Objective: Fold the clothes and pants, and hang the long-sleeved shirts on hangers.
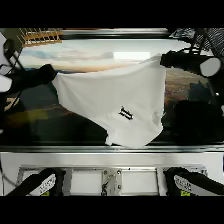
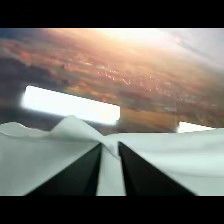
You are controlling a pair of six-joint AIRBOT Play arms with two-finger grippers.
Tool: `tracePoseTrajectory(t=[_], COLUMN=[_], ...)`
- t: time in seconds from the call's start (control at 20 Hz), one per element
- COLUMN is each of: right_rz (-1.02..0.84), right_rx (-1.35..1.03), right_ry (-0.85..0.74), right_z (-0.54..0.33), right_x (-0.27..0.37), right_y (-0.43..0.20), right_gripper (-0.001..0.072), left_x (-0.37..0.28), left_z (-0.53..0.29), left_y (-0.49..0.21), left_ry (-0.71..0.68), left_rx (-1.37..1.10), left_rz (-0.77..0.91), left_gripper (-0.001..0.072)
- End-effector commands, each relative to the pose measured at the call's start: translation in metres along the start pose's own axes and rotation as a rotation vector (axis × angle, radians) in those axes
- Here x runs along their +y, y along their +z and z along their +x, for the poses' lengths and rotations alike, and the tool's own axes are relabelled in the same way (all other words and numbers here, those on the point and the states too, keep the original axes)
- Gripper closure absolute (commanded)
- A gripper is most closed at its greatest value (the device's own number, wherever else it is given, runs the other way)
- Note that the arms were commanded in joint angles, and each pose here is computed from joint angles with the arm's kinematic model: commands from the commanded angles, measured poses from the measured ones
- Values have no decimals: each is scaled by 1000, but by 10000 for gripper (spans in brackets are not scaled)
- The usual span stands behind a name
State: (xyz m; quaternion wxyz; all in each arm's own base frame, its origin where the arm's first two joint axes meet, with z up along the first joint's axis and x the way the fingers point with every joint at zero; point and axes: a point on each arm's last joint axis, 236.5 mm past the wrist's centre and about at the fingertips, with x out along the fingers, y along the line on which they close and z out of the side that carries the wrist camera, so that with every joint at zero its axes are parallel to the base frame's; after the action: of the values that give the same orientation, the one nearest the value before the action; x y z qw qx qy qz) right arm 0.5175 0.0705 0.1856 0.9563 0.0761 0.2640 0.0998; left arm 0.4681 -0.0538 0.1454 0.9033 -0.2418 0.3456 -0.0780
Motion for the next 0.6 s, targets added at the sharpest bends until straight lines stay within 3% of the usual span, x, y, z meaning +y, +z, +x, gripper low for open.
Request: tracePoseTrajectory(t=[0.0,0.1,0.15,0.2,0.4,0.55], right_rz=[20,28,23,2,14,172], right_rx=[-70,-51,-12,49,396,601], right_ry=[-50,-69,-74,-75,-44,-47], right_z=[35,17,4,-8,-60,-99], right_x=[-27,-39,-44,-47,-45,-31], right_y=[5,7,2,-9,-115,-212], right_gripper=[154,167,256,287,286,286], left_x=[18,45,61,80,151,187], left_z=[79,90,90,88,80,75], left_y=[29,31,24,13,-60,-121], left_ry=[14,42,64,86,175,227], left_rx=[27,98,144,196,383,488], left_rz=[-18,-73,-87,-117,-277,-398], left_gripper=[66,80,100,100,101,100])
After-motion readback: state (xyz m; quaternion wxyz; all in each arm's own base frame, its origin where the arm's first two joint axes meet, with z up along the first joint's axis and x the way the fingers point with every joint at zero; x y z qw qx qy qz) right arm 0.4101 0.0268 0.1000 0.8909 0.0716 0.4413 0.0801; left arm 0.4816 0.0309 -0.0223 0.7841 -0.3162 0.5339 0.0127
